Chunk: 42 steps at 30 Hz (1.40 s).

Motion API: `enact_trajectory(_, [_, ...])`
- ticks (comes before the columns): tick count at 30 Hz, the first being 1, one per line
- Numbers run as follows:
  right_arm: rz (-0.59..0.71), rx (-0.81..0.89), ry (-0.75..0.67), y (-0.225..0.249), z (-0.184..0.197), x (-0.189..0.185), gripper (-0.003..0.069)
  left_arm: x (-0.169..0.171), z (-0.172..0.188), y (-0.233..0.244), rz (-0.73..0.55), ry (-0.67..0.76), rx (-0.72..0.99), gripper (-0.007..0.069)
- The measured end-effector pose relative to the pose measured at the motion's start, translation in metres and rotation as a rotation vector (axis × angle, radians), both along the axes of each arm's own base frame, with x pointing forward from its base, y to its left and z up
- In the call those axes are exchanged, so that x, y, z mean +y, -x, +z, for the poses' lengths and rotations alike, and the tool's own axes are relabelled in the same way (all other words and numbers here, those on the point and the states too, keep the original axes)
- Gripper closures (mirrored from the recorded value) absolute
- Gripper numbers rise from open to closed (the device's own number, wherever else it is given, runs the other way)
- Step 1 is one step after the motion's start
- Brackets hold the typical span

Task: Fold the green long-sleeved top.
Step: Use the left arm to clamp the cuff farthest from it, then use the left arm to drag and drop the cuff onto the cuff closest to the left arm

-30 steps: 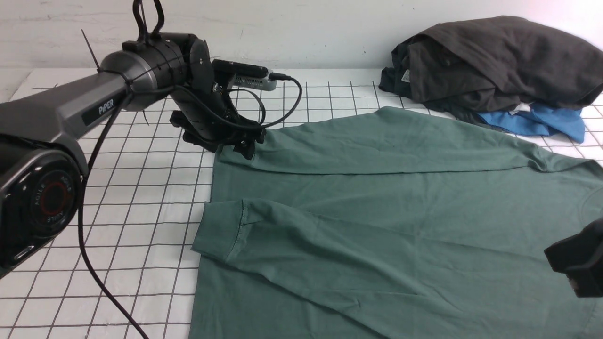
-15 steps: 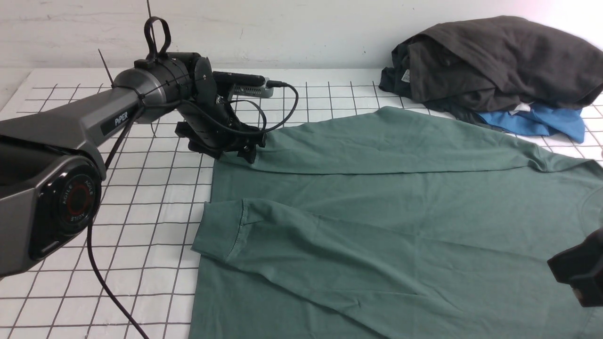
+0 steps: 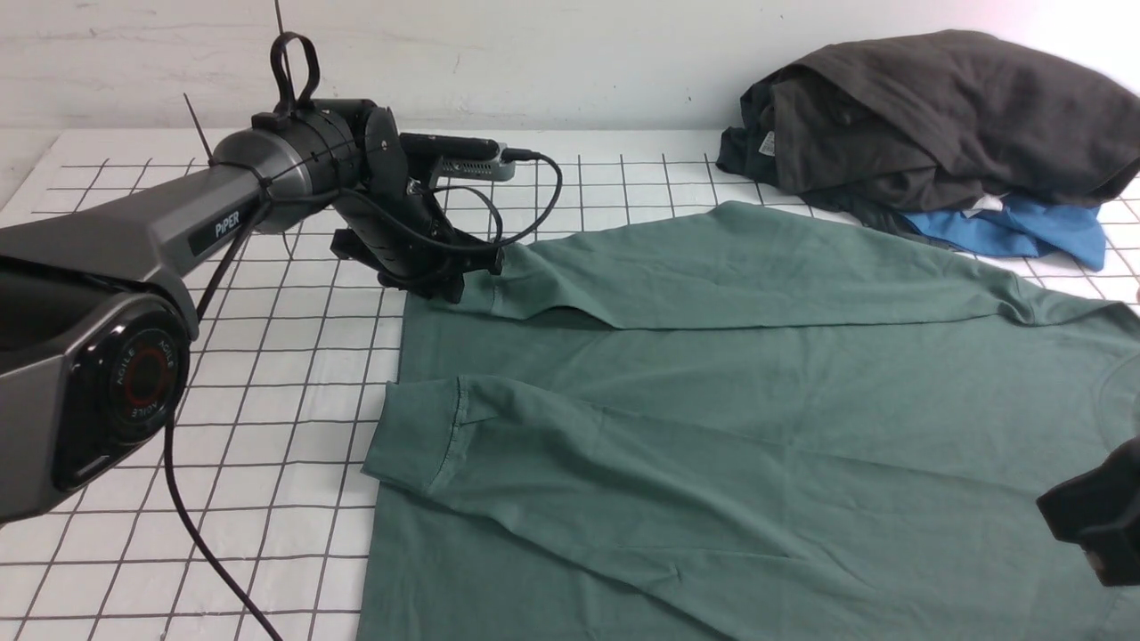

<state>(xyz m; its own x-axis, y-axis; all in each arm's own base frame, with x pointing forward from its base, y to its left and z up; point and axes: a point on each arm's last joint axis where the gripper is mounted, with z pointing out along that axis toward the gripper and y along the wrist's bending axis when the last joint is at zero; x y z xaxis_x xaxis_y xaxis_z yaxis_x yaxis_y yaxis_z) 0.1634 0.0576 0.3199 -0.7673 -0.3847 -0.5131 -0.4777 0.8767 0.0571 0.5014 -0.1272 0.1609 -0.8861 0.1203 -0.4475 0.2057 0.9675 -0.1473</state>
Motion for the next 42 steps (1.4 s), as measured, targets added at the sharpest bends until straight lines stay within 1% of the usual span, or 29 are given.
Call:
enact_trajectory(1, [0.0,0.0,0.0,0.0,0.0,0.0,0.0673,0.0,0.001,0.0,0.0,0.0,-0.001,0.0515])
enact_trajectory(2, [0.0,-0.001,0.0,0.0,0.0,0.0,0.0673,0.0,0.003,0.002,-0.004,-0.002,0.013,0.0554])
enact_trajectory(3, [0.0,-0.002,0.0,0.0,0.0,0.0,0.0673,0.0,0.005,0.003,-0.005,-0.002,0.015,0.0569])
enact_trajectory(4, [-0.001,-0.007,-0.002,-0.001,0.0,0.0,0.0673,0.0,0.008,0.005,-0.007,-0.003,0.027,0.0603])
enact_trajectory(6, [-0.003,-0.013,-0.003,-0.001,0.001,0.0,0.0673,0.001,0.013,0.007,-0.011,-0.004,0.039,0.0622])
enact_trajectory(11, [-0.004,-0.018,-0.005,-0.002,0.001,0.0,0.0673,0.002,0.025,0.013,-0.021,-0.008,0.067,0.0623])
enact_trajectory(12, [-0.004,-0.019,-0.005,-0.002,0.001,0.0,0.0673,0.002,0.035,0.018,-0.025,0.0,0.084,0.0623])
enact_trajectory(13, [-0.004,-0.019,-0.005,-0.002,0.001,0.0,0.0673,0.002,0.037,0.019,-0.026,0.002,0.086,0.0623])
enact_trajectory(15, [-0.004,-0.019,-0.005,-0.002,0.001,0.0,0.0673,0.0,0.065,0.034,-0.047,0.045,0.138,0.0623])
enact_trajectory(16, [-0.004,-0.019,-0.005,-0.002,0.001,0.0,0.0673,0.0,0.067,0.035,-0.048,0.045,0.133,0.0623])
enact_trajectory(17, [-0.004,-0.019,-0.005,-0.002,0.001,0.0,0.0673,-0.001,0.079,0.043,-0.066,0.068,0.169,0.0623])
enact_trajectory(18, [-0.004,-0.019,-0.005,-0.002,0.001,0.0,0.0673,-0.001,0.084,0.046,-0.072,0.075,0.176,0.0623])
enact_trajectory(20, [-0.004,-0.019,-0.005,-0.002,0.001,0.0,0.0673,-0.002,0.109,0.062,-0.095,0.122,0.182,0.0623])
enact_trajectory(23, [0.018,-0.012,-0.001,0.0,0.0,0.003,0.0673,0.001,0.129,0.086,-0.099,0.135,0.174,0.0623])
enact_trajectory(25, [0.047,-0.005,0.003,0.003,0.0,0.007,0.0673,0.007,0.136,0.11,-0.097,0.13,0.2,0.0623])
enact_trajectory(28, [0.096,-0.012,0.014,0.008,0.001,0.013,0.0673,0.016,0.133,0.149,-0.087,0.121,0.231,0.0623])
enact_trajectory(29, [0.099,-0.014,0.016,0.008,0.002,0.013,0.0673,0.017,0.128,0.152,-0.083,0.118,0.249,0.0623])
enact_trajectory(32, [0.135,-0.02,0.046,0.011,0.001,0.016,0.0673,0.025,0.113,0.188,-0.086,0.103,0.249,0.0623])
enact_trajectory(33, [0.143,-0.02,0.053,0.011,0.001,0.017,0.0673,0.026,0.1,0.201,-0.085,0.094,0.26,0.0623])
enact_trajectory(34, [0.144,-0.021,0.054,0.011,0.001,0.017,0.0673,0.026,0.101,0.201,-0.086,0.095,0.248,0.0623])
enact_trajectory(35, [0.15,-0.019,0.057,0.012,0.001,0.018,0.0673,0.027,0.085,0.214,-0.081,0.085,0.254,0.0622])
enact_trajectory(37, [0.149,-0.012,0.054,0.013,0.001,0.018,0.0673,0.027,0.067,0.223,-0.078,0.073,0.259,0.0603])
enact_trajectory(38, [0.148,-0.012,0.053,0.013,0.001,0.018,0.0673,0.027,0.065,0.224,-0.076,0.072,0.259,0.0603])
enact_trajectory(39, [0.143,-0.001,0.053,0.013,0.0,0.018,0.0673,0.026,0.053,0.229,-0.091,0.057,0.265,0.0564])
enact_trajectory(40, [0.141,0.006,0.054,0.014,0.0,0.018,0.0673,0.026,0.048,0.231,-0.099,0.05,0.271,0.0539])
enact_trajectory(42, [0.144,0.032,0.061,0.016,-0.001,0.017,0.0673,0.026,0.043,0.234,-0.122,0.038,0.282,0.0456])
